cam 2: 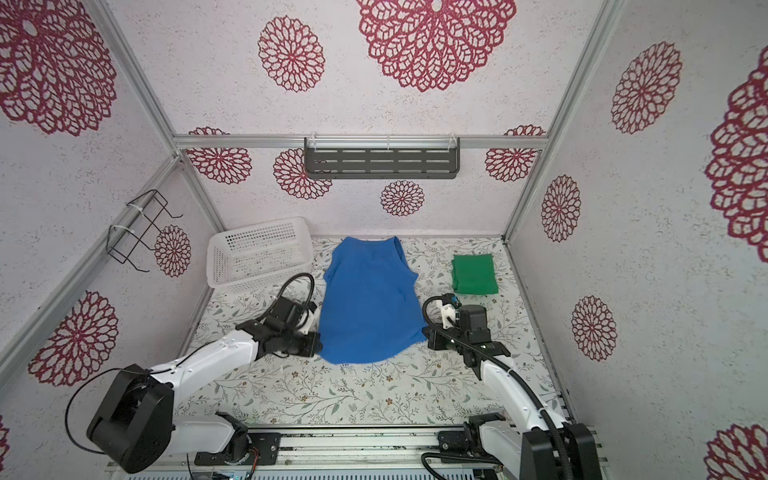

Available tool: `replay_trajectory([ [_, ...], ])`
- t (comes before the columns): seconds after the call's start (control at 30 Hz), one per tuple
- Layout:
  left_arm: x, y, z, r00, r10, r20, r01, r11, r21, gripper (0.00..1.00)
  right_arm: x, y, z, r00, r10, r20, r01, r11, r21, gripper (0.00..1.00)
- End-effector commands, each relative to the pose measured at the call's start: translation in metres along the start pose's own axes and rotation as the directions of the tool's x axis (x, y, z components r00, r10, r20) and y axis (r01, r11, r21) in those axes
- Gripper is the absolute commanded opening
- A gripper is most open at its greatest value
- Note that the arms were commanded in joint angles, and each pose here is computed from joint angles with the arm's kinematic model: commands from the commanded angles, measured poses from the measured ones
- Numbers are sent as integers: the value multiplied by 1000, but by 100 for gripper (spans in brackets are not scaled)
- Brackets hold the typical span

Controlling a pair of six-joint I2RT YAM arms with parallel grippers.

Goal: Fold and stack the tank tops
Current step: 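Swing the hanging tank top down and lay it flat toward the robot with both grippers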

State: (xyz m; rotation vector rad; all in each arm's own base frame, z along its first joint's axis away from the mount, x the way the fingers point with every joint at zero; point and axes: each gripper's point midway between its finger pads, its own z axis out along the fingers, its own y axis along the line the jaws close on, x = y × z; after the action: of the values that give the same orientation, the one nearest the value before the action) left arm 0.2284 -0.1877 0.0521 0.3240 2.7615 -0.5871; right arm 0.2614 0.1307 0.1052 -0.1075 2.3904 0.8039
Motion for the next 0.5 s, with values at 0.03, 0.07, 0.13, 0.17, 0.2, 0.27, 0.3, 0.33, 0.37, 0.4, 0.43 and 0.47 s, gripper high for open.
replay_trajectory([
  [0.03, 19, -25, 5, 993, -113, 19, 112, 993, 23, 0, 45, -9, -15, 957, 262, -125, -251, 963, 97, 0],
  [0.07, 33, -25, 9, 991, -132, -21, 132, 991, 5, 0, 59, -12, -17, 939, 308, -155, -291, 949, 125, 0],
  [0.13, 55, -22, 12, 982, -171, -78, 168, 985, -45, 0, 74, -14, -23, 913, 370, -173, -344, 925, 164, 0],
  [0.17, 64, -20, 12, 976, -196, -99, 190, 980, -66, 0, 75, -12, -25, 907, 387, -165, -361, 918, 163, 0],
  [0.2, 71, -18, 11, 970, -217, -113, 209, 975, -81, 0, 77, -13, -27, 899, 408, -162, -379, 907, 181, 0],
  [0.27, 79, -17, 4, 962, -245, -119, 234, 967, -99, 0, 81, -21, -35, 891, 426, -158, -379, 888, 259, 12],
  [0.3, 79, -18, -2, 963, -245, -113, 234, 967, -103, 10, 80, -22, -36, 892, 429, -147, -383, 886, 263, 18],
  [0.33, 75, -19, -11, 966, -240, -93, 230, 968, -104, 29, 73, -21, -37, 898, 423, -123, -383, 887, 258, 26],
  [0.37, 66, -22, -21, 972, -226, -62, 220, 971, -95, 44, 63, -24, -41, 910, 407, -84, -371, 886, 280, 32],
  [0.4, 62, -22, -31, 977, -211, -41, 206, 973, -103, 53, 54, -26, -45, 924, 379, -59, -347, 890, 295, 36],
  [0.43, 52, -21, -41, 979, -203, 3, 202, 973, -115, 59, 43, -26, -50, 939, 341, -37, -313, 897, 313, 39],
  [0.47, 43, -25, -52, 979, -200, 37, 203, 973, -106, 62, 31, -26, -55, 951, 309, -19, -285, 899, 332, 39],
])
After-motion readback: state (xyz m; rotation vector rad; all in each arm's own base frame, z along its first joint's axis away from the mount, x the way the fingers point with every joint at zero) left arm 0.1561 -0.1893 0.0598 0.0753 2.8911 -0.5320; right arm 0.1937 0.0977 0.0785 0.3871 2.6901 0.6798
